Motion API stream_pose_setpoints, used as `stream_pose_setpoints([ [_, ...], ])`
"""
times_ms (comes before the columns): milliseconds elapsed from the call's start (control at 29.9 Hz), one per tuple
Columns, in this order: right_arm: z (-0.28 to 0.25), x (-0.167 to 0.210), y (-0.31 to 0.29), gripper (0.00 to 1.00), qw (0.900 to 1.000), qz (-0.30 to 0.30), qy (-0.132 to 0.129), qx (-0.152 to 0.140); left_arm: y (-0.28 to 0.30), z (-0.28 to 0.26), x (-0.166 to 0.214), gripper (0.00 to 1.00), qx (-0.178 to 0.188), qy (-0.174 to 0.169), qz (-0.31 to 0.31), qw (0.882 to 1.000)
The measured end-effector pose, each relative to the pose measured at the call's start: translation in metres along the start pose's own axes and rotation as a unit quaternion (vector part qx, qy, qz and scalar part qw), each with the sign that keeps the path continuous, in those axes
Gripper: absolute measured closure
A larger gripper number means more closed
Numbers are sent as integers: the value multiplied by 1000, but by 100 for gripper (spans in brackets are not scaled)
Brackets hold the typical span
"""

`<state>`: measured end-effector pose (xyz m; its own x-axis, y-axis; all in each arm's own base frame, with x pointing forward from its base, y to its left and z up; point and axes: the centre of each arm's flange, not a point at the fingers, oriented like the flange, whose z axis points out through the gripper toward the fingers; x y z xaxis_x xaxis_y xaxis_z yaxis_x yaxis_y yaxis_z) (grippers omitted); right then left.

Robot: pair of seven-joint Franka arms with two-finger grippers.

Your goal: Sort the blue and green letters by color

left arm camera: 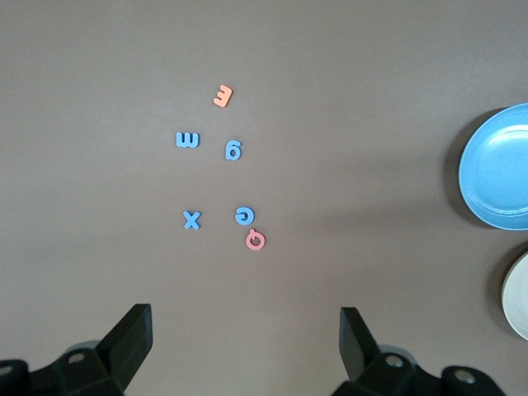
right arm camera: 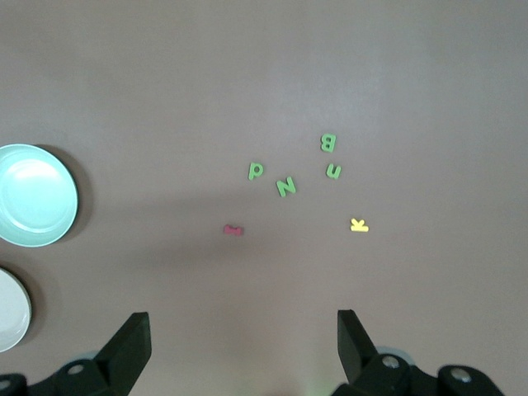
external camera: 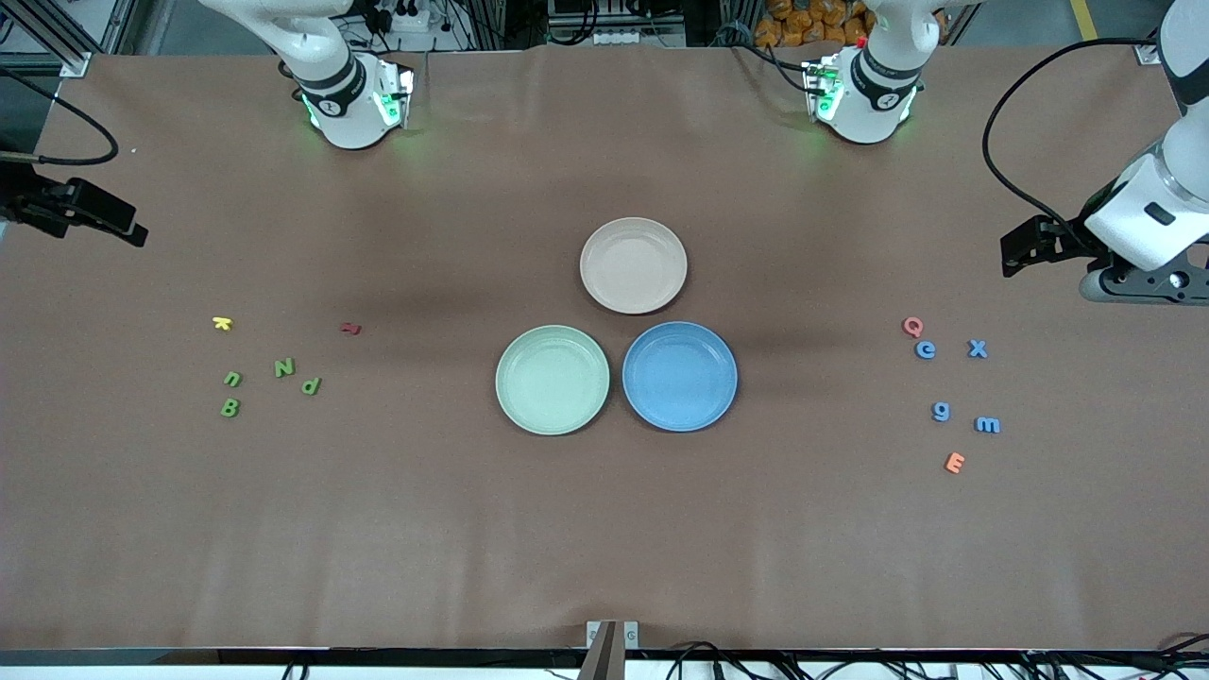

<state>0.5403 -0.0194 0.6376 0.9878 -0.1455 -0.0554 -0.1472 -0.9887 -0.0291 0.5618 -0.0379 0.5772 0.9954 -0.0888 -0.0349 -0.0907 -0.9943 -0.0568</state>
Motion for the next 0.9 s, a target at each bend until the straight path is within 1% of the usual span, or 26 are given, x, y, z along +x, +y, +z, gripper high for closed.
stream_pose_setpoints([
  [267,0,1,0,0,1000,0,3,0,0,11,6,0,-2,-9,1,1000],
  [368,-1,1,0,0,1000,0,6,1,-1,26,16,0,10,-20,5,1000],
  [435,-1,2,0,0,1000,0,7,1,-5,40,25,0,24,-24,7,999],
  [535,-1,2,0,0,1000,0,8,1,-12,66,40,0,30,-27,7,999],
  [702,-1,2,0,0,1000,0,8,1,-30,116,65,0,21,-29,-1,999],
  [903,2,5,-3,0,1000,-1,9,1,-52,170,86,0,8,-23,-15,1000],
])
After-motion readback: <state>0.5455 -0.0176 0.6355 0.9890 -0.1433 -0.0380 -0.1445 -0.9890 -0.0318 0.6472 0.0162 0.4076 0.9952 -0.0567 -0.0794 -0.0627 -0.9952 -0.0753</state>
